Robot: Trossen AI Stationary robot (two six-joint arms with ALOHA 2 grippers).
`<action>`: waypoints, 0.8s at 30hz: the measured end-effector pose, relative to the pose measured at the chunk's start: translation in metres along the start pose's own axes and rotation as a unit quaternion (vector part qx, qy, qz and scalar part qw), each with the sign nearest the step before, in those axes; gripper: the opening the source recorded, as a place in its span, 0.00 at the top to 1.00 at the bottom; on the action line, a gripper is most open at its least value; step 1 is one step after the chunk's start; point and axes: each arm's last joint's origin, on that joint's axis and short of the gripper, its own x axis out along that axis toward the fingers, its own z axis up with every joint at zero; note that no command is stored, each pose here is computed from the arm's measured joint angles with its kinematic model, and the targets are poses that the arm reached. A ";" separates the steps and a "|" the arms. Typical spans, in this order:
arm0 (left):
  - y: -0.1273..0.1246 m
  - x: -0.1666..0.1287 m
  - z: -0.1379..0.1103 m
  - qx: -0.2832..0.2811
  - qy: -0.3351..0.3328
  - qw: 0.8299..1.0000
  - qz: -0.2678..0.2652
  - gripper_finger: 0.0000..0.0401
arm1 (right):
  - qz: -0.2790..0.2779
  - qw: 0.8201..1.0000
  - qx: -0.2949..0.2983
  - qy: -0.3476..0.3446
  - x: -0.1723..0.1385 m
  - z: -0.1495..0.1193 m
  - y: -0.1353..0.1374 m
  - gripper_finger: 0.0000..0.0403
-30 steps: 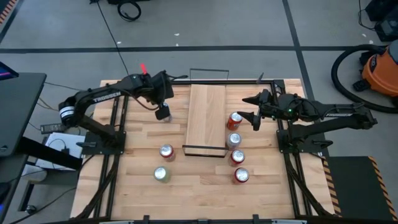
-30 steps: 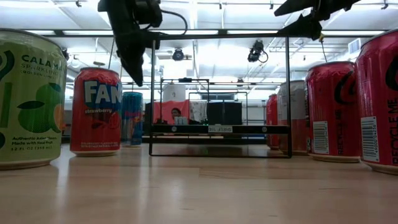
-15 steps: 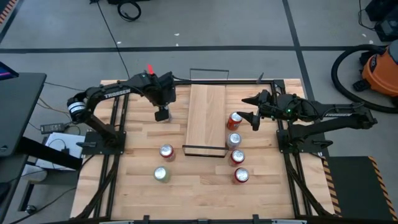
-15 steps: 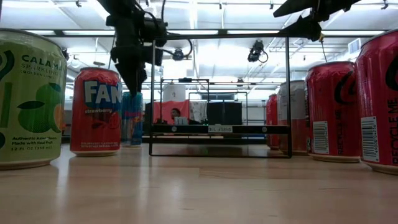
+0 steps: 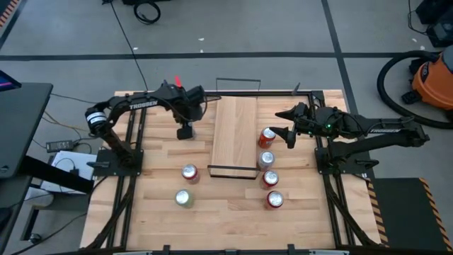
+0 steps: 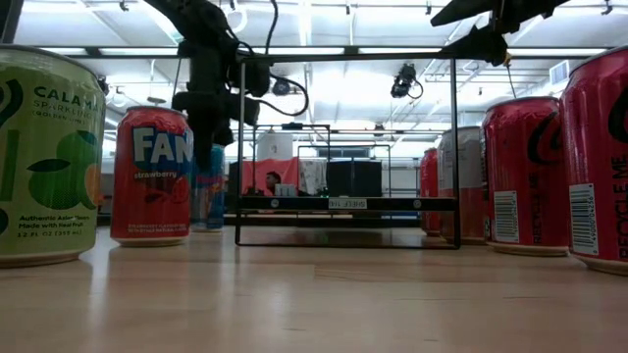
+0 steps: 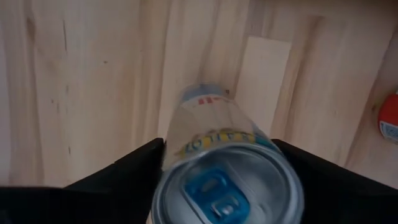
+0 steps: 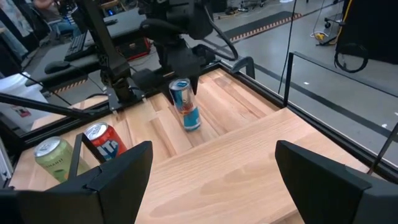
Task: Place canned beverage on shelf
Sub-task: Put the blue soda can on the shelf
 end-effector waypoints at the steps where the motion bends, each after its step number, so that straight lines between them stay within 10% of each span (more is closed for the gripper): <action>1: 0.000 0.001 0.000 -0.001 0.003 1.000 -0.001 0.28 | 0.000 1.000 0.000 0.000 0.000 0.000 0.000 0.13; 12: -0.002 -0.006 0.003 -0.059 0.014 0.998 0.005 0.39 | 0.003 1.000 -0.001 0.008 0.000 -0.001 0.000 0.13; 24: -0.003 -0.064 0.062 -0.052 -0.075 0.995 0.032 0.38 | 0.005 0.999 0.023 0.038 0.000 -0.004 -0.005 0.13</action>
